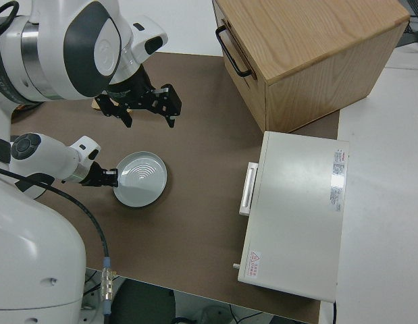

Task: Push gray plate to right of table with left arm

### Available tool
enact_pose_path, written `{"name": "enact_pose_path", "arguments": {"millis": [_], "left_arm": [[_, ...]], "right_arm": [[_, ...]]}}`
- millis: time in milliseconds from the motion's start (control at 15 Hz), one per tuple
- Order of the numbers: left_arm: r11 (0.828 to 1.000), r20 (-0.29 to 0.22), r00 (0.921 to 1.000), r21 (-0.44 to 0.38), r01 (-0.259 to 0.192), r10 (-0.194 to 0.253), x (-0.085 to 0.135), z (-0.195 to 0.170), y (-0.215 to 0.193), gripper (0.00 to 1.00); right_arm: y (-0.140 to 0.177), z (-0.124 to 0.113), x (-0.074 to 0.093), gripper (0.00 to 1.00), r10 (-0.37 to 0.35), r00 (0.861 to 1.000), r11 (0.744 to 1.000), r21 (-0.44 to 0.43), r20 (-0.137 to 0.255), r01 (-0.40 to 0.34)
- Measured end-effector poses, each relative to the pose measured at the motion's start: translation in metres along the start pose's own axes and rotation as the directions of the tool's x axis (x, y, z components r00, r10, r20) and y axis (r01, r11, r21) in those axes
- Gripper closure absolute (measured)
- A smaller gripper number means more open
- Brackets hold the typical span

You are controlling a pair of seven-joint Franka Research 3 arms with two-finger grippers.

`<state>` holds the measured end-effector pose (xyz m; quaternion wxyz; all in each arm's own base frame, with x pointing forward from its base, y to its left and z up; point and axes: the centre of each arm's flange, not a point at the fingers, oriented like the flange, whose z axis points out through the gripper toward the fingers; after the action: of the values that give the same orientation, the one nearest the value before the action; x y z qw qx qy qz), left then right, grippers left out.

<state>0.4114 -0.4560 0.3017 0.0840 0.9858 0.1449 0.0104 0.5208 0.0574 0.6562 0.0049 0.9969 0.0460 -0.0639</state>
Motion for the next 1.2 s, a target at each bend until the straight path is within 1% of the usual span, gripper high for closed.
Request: {"name": "enact_pose_path", "arguments": {"millis": [333,667,1200], "left_arm": [[1.000,0.007,0.9999,-0.018,0.014,-0.014,-0.012,0.005,0.024,0.99],[0.999,0.011,0.9997,-0.028,0.021,-0.020,-0.020,0.008,0.038,0.99],[0.999,0.017,0.9994,-0.027,0.030,-0.030,-0.021,0.009,0.049,0.99]], "right_arm": [[0.000,0.000,0.000,0.01,0.000,1.000,1.000,0.000,0.000,0.000],[0.000,0.000,0.000,0.01,0.000,1.000,1.000,0.000,0.000,0.000],[0.000,0.000,0.000,0.01,0.000,1.000,1.000,0.000,0.000,0.000]]}}
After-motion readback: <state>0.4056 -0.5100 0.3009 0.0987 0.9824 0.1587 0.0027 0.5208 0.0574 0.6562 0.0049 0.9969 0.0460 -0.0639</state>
